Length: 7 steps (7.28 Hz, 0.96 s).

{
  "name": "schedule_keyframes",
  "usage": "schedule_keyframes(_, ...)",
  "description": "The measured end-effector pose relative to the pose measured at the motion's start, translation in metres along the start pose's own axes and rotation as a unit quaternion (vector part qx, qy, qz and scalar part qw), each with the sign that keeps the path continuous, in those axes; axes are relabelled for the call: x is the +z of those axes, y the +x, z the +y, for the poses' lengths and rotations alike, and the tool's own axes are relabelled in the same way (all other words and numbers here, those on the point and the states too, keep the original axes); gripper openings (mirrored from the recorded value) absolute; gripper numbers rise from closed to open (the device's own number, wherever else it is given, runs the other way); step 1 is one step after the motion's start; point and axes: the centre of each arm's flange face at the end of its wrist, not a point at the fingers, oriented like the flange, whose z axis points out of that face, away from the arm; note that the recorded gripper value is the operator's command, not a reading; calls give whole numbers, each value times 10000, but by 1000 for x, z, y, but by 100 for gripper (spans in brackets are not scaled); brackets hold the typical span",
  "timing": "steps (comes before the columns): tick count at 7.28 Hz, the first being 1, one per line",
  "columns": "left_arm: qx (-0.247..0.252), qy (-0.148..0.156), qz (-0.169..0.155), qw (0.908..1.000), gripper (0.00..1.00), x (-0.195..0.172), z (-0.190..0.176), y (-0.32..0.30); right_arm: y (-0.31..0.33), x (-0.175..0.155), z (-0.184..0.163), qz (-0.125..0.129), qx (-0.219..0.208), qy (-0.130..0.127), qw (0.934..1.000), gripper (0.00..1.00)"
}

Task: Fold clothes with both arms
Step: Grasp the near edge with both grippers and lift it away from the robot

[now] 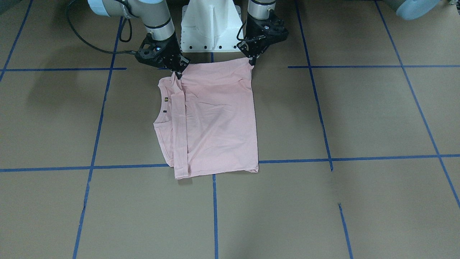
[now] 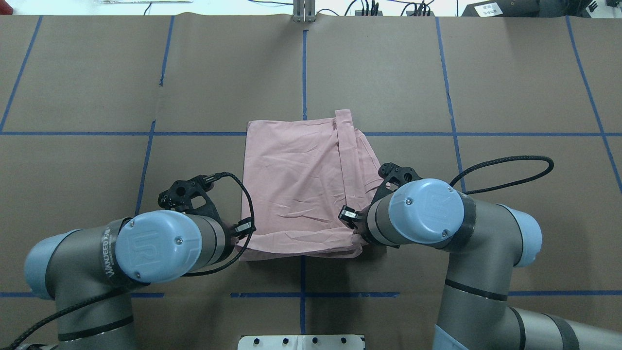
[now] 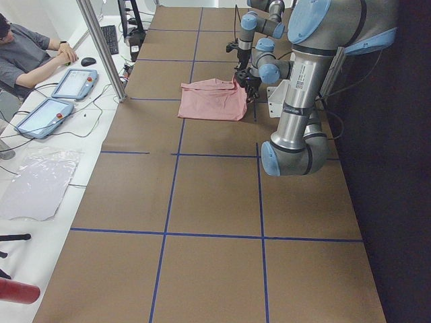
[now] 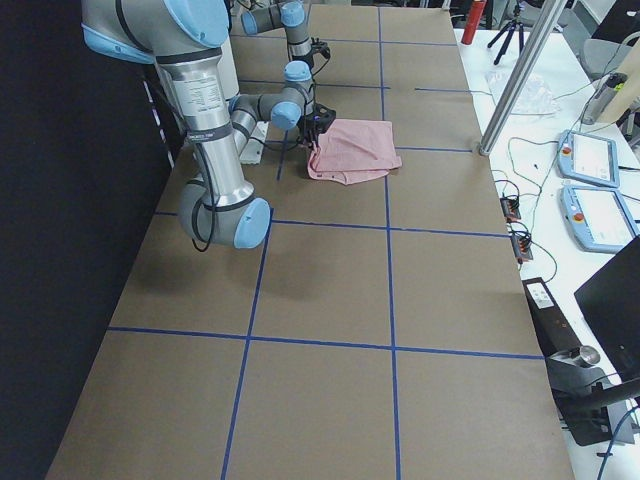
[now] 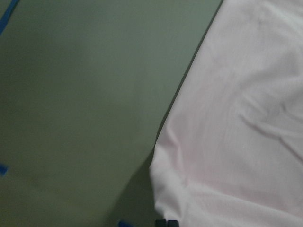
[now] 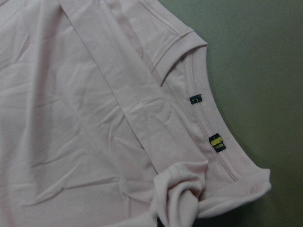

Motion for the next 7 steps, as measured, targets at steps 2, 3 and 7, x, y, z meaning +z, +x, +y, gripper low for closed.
schedule_keyframes(2,-124,111,162,9997,0,9,-21,5,-11,6,-18,-60,59,116,9999,0)
schedule_keyframes(3,-192,195,207,9994,0,9,-34,9,-23,7,-37,-83,158,246,9995,0)
schedule_keyframes(7,-630,918,489,9926,99,71,-159,63,-115,64,-178,-82,602,977,9934,99)
